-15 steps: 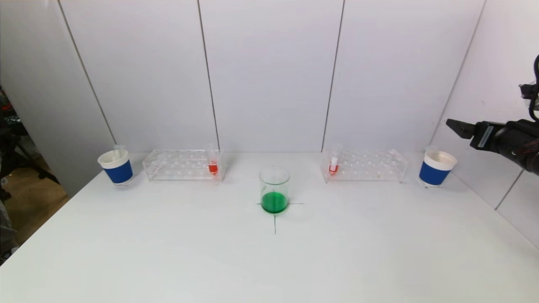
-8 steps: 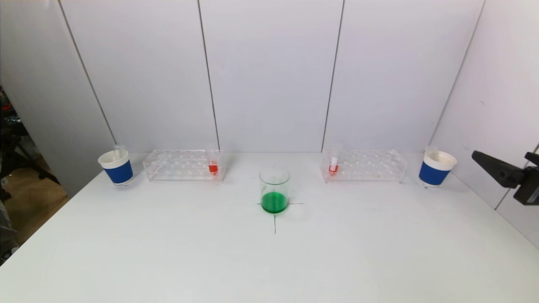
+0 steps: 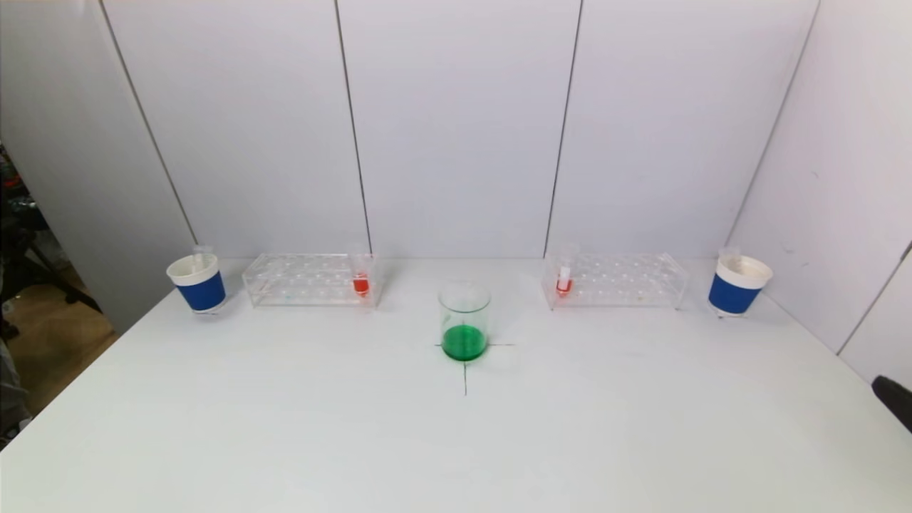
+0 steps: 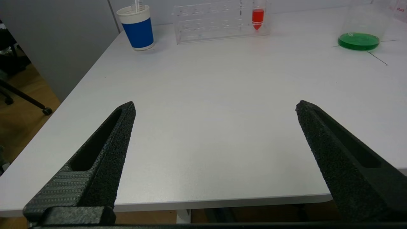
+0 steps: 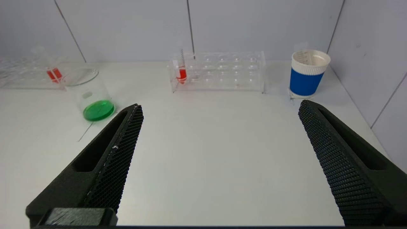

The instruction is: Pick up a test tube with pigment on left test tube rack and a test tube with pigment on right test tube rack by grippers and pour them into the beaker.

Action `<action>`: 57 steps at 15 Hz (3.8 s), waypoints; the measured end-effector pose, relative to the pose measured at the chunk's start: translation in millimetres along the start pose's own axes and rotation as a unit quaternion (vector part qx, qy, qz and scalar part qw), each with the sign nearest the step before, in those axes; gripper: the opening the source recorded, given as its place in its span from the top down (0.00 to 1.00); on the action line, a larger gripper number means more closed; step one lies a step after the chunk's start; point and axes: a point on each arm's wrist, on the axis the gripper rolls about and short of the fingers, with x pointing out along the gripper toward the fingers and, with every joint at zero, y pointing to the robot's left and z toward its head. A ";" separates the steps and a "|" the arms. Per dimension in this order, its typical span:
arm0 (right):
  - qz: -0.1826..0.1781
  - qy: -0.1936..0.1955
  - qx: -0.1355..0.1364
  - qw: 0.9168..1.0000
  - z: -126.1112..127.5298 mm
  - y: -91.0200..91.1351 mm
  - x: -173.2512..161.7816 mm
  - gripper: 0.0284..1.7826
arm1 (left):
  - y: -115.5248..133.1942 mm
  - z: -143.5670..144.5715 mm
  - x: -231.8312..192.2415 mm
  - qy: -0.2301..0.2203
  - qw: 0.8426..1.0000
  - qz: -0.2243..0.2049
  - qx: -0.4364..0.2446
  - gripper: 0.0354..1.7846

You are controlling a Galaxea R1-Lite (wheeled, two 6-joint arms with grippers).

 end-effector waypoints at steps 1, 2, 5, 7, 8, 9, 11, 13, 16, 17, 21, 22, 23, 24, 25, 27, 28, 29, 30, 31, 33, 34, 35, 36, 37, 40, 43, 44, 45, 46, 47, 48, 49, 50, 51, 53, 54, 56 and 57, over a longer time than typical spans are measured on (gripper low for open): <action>0.004 0.006 0.003 1.000 -5.9 2.6 -11.3 0.00 | 0.0 0.0 0.0 0.000 1.000 0.000 0.000 0.01; 0.007 0.010 0.007 1.000 -12.3 5.0 -22.2 0.00 | 0.0 0.0 0.0 0.000 1.000 0.000 0.000 0.01; 0.012 0.007 0.011 1.000 -23.9 9.6 -44.4 0.00 | 0.0 0.0 0.0 0.000 1.000 0.000 0.000 0.01; 0.018 -0.013 0.011 1.000 -19.4 12.0 -52.6 0.00 | 0.0 0.0 0.0 0.000 1.000 0.000 0.000 0.01; 0.029 -0.020 0.009 0.999 -16.2 13.1 -56.1 0.00 | 0.0 0.0 0.0 0.000 1.000 0.000 0.000 0.01; 0.042 -0.018 0.009 0.999 -14.7 13.7 -59.3 0.00 | 0.0 0.0 0.0 0.000 1.000 0.000 0.000 0.01; 0.072 -0.005 0.011 0.997 -12.4 14.0 -67.3 0.00 | 0.0 0.0 0.0 0.000 1.000 0.000 0.000 0.01; 0.076 -0.003 0.011 0.997 -17.4 14.0 -74.7 0.00 | 0.0 0.0 0.0 0.000 1.000 0.000 0.000 0.01; 0.049 -0.023 0.006 0.998 -32.4 12.7 -82.5 0.00 | 0.0 0.0 0.0 0.000 1.000 0.000 0.000 0.01; 0.038 -0.028 0.005 0.999 -38.4 11.9 -84.2 0.00 | 0.0 0.0 0.0 0.000 1.000 0.000 0.000 0.01; -0.017 -0.050 -0.016 0.998 -58.6 7.8 -85.5 0.00 | 0.0 0.0 0.0 0.000 1.000 0.000 0.000 0.01; -0.028 -0.057 -0.017 0.998 -60.4 7.1 -85.1 0.00 | 0.0 0.0 0.0 0.000 1.000 0.000 0.000 0.01; -0.033 -0.069 -0.017 0.997 -60.7 6.8 -84.8 0.00 | 0.0 0.0 0.0 0.000 1.000 0.000 0.000 0.01; -0.040 -0.082 -0.019 0.996 -60.5 6.3 -84.0 0.00 | 0.0 0.0 0.0 0.000 1.000 0.000 0.000 0.01; -0.052 -0.095 -0.025 0.994 -61.4 5.4 -82.4 0.00 | 0.0 0.0 0.0 0.000 1.000 0.000 0.000 0.01; -0.070 -0.123 -0.055 0.988 -66.9 3.5 -76.6 0.00 | 0.0 0.0 0.0 0.000 1.000 0.000 0.000 0.01; -0.072 -0.136 -0.069 0.986 -69.7 2.9 -74.1 0.00 | 0.0 0.0 0.0 0.000 1.000 0.000 0.000 0.01; -0.073 -0.150 -0.074 0.983 -70.1 2.7 -73.3 0.00 | 0.0 0.0 0.0 0.000 1.000 0.000 0.000 0.01; -0.072 -0.141 -0.074 0.985 -73.5 2.3 -72.0 0.00 | 0.0 0.0 0.0 0.000 1.000 0.000 0.000 0.01; -0.073 -0.115 -0.073 0.988 -79.4 1.5 -70.2 0.00 | 0.0 0.0 0.0 0.000 1.000 0.000 0.000 0.01; -0.069 -0.051 -0.071 0.994 -92.9 0.2 -67.8 0.01 | 0.0 0.0 0.0 0.000 1.000 0.000 0.000 0.01; -0.067 -0.039 -0.071 0.994 -95.4 0.1 -67.5 0.01 | 0.0 0.0 0.0 0.000 1.000 0.000 0.000 0.01; -0.066 -0.038 -0.072 0.995 -95.6 0.1 -67.5 0.01 | 0.0 0.0 0.0 0.000 1.000 0.000 0.000 0.01; -0.065 -0.037 -0.072 0.995 -95.7 0.1 -67.5 0.01 | 0.0 0.0 0.0 0.000 1.000 0.000 0.000 0.01; -0.064 -0.037 -0.073 0.995 -95.8 0.2 -67.5 0.01 | 0.0 0.0 0.0 0.000 1.000 0.000 0.000 0.01; -0.065 -0.036 -0.070 0.995 -96.0 0.1 -67.4 0.01 | 0.0 0.0 0.0 0.000 1.000 0.000 0.000 0.01; -0.065 -0.037 -0.062 0.995 -96.1 0.1 -67.4 0.01 | 0.0 0.0 0.0 0.000 1.000 0.000 0.000 0.01; -0.065 -0.037 -0.062 0.995 -96.0 0.0 -67.4 0.01 | 0.0 0.0 0.0 0.000 1.000 0.000 0.000 0.01; -0.065 -0.037 -0.061 0.995 -96.0 0.0 -67.4 0.01 | 0.0 0.0 0.0 0.000 1.000 0.000 0.000 0.01; -0.065 -0.037 -0.061 0.995 -96.0 0.0 -67.4 0.01 | 0.0 0.0 0.0 0.000 1.000 0.000 0.000 0.01; -0.065 -0.037 -0.061 0.995 -96.0 0.0 -67.4 0.01 | 0.0 0.0 0.0 0.000 1.000 0.000 0.000 0.01; -0.065 -0.037 -0.061 0.995 -96.0 0.0 -67.4 0.01 | 0.0 0.0 0.0 0.000 1.000 0.000 0.000 0.01; -0.065 -0.037 -0.061 0.995 -96.0 0.0 -67.4 0.01 | 0.0 0.0 0.0 0.000 1.000 0.000 0.000 0.01; -0.066 -0.037 -0.061 0.995 -96.0 0.0 -67.4 0.01 | 0.0 0.0 0.0 0.000 1.000 0.000 0.000 0.01; -0.066 -0.037 -0.061 0.995 -96.0 0.0 -67.4 0.01 | 0.0 0.0 0.0 0.000 1.000 0.000 0.000 0.01; -0.066 -0.037 -0.060 0.995 -96.0 0.0 -67.5 0.01 | 0.0 0.0 0.0 0.000 1.000 0.000 0.000 0.01; -0.066 -0.038 -0.059 0.995 -95.9 0.0 -67.5 0.01 | 0.0 0.0 0.0 0.000 1.000 0.000 0.000 0.01; -0.066 -0.038 -0.059 0.995 -95.9 0.0 -67.5 0.01 | 0.0 0.0 0.0 0.000 1.000 0.000 0.000 0.01; -0.066 -0.038 -0.058 0.995 -95.9 0.0 -67.5 0.01 | 0.0 0.0 0.0 0.000 1.000 0.000 0.000 0.01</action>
